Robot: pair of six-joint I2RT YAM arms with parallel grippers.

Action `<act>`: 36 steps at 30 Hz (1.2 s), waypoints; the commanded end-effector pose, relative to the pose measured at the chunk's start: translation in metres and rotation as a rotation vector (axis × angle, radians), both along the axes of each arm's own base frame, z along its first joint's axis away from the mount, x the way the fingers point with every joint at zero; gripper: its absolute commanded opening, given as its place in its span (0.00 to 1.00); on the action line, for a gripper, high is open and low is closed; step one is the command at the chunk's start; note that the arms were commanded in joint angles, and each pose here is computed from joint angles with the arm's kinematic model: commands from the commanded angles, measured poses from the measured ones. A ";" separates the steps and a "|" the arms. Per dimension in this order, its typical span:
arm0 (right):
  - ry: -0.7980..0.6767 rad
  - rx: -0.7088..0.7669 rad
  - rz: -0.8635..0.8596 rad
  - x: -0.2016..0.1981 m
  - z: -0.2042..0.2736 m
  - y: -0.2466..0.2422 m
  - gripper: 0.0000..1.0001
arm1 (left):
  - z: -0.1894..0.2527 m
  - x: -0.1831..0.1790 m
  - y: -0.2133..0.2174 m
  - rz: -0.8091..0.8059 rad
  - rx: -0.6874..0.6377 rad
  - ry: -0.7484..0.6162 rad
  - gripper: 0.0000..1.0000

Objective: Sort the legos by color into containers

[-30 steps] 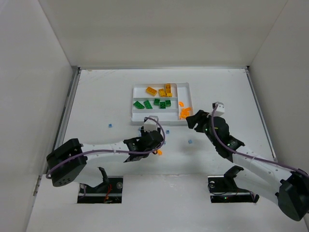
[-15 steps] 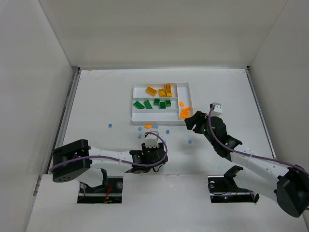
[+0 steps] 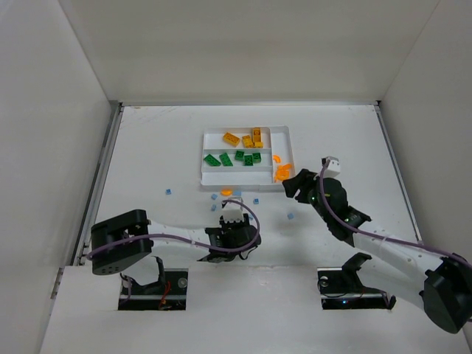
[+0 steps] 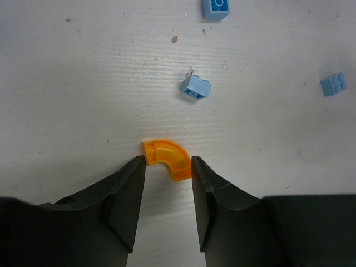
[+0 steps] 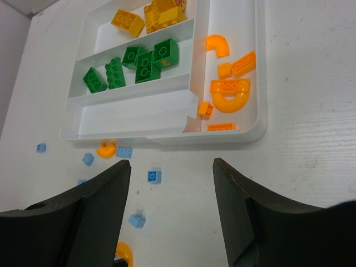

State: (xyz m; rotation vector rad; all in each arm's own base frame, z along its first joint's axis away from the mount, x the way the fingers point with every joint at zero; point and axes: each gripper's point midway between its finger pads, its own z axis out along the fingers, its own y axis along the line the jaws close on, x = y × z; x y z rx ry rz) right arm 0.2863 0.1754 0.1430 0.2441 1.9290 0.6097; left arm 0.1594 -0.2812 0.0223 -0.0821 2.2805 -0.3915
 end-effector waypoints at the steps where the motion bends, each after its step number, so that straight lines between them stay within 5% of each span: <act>1: -0.066 0.056 0.009 0.001 0.023 0.005 0.67 | -0.009 0.000 0.006 0.007 0.047 0.020 0.35; 14: -0.070 0.079 -0.012 0.002 0.024 -0.003 0.67 | 0.012 0.019 0.019 0.011 0.093 -0.112 0.47; 23: -0.063 0.074 -0.008 0.004 0.022 0.001 0.67 | 0.014 -0.017 -0.001 -0.089 0.039 -0.109 0.42; 36: -0.074 0.094 -0.006 -0.001 0.025 -0.001 0.67 | -0.003 -0.005 -0.018 -0.069 0.115 -0.110 0.36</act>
